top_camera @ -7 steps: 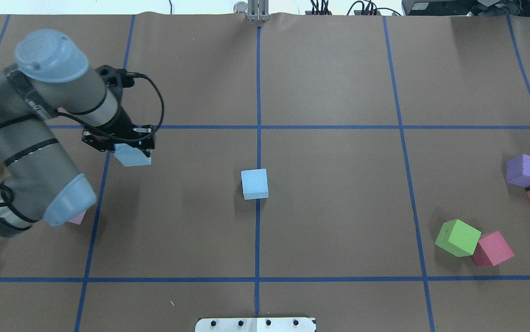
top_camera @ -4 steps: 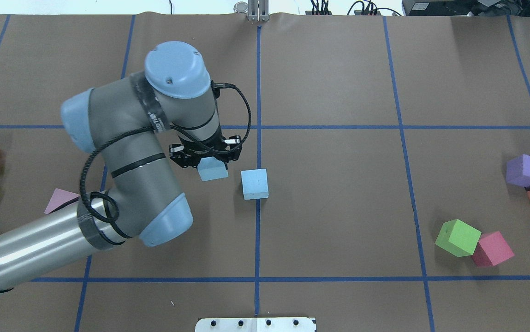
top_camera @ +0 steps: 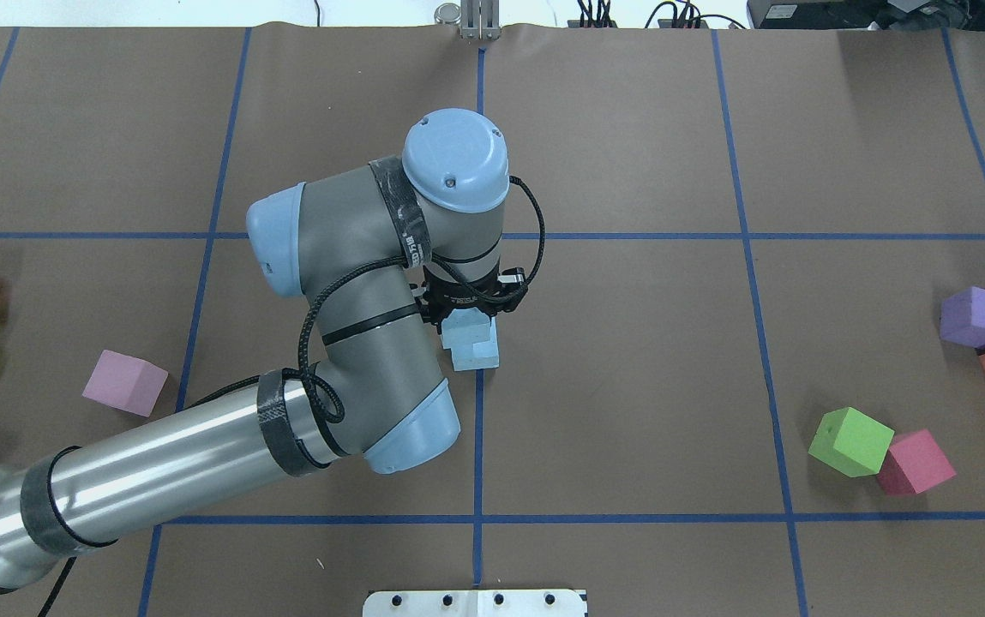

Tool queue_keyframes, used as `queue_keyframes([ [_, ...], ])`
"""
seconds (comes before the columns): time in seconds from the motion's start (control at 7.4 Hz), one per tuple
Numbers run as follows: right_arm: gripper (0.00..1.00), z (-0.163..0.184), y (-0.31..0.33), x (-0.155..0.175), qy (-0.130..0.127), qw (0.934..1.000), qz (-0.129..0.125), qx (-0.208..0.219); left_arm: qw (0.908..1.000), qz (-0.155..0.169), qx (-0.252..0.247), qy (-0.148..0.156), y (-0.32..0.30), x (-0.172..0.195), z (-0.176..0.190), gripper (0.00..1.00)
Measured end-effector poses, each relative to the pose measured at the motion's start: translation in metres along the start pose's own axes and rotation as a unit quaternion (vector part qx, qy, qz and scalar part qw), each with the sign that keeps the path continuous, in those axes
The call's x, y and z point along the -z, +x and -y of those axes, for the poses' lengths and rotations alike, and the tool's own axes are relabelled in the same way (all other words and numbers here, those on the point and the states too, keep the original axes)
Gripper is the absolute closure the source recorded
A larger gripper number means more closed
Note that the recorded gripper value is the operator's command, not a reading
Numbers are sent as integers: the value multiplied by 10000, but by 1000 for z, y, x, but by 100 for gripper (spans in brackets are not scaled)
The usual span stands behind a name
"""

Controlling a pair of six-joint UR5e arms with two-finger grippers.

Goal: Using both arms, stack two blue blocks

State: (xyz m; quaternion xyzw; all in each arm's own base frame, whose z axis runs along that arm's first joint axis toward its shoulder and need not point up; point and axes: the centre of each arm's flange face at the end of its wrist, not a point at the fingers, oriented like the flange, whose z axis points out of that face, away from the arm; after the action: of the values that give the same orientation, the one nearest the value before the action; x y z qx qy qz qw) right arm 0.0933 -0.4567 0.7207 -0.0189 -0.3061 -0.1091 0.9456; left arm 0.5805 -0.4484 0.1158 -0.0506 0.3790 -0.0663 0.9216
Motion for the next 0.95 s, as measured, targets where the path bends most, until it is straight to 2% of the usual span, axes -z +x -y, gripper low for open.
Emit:
queue_keyframes([
  [0.95, 0, 1, 0, 1, 8, 10000, 0, 7, 9985, -60, -543, -97, 8, -19, -16, 80],
])
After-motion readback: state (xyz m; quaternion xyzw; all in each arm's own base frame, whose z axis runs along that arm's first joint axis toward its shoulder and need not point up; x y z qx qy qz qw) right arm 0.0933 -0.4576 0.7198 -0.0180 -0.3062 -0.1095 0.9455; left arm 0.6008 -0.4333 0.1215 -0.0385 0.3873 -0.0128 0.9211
